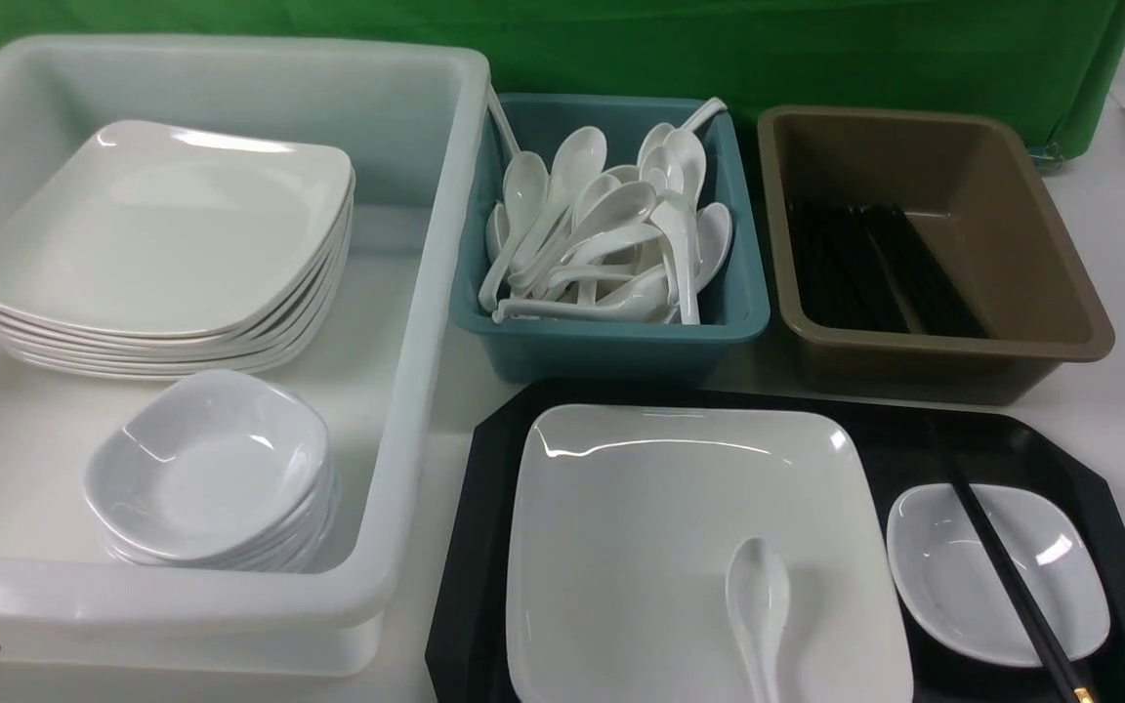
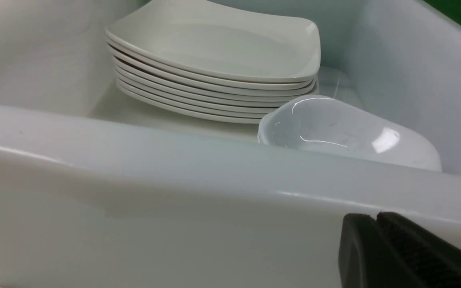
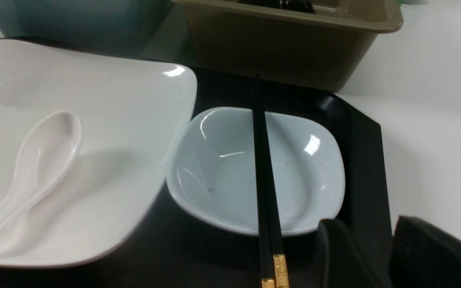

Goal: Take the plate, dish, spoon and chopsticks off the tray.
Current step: Use the right arm to grab a pair of chopsticks from the plate

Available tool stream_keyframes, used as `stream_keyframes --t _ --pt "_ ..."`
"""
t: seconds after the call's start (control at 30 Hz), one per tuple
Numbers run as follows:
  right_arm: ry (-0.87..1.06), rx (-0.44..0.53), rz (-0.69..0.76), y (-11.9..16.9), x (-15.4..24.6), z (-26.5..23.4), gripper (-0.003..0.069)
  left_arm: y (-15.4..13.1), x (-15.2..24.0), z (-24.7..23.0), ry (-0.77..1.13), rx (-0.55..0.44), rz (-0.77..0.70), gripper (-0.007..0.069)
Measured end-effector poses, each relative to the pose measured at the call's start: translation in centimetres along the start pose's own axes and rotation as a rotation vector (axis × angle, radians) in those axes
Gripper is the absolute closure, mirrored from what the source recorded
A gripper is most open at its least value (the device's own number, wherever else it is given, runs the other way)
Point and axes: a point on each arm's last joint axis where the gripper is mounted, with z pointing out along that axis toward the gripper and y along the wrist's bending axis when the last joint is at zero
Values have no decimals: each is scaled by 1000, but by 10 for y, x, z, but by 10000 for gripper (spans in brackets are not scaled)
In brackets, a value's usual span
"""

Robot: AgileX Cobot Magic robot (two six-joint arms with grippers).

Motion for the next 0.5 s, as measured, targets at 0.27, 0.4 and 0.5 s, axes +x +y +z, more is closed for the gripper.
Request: stream_keyframes --t 0.27,0.4,0.5 --pt "0 0 0 0 0 0 417 0 -11 -1 -120 16 -212 608" --pt "0 0 0 0 0 0 417 3 -22 -3 -247 35 -517 608" --pt "0 0 0 0 0 0 417 7 -28 -5 -332 32 -657 608"
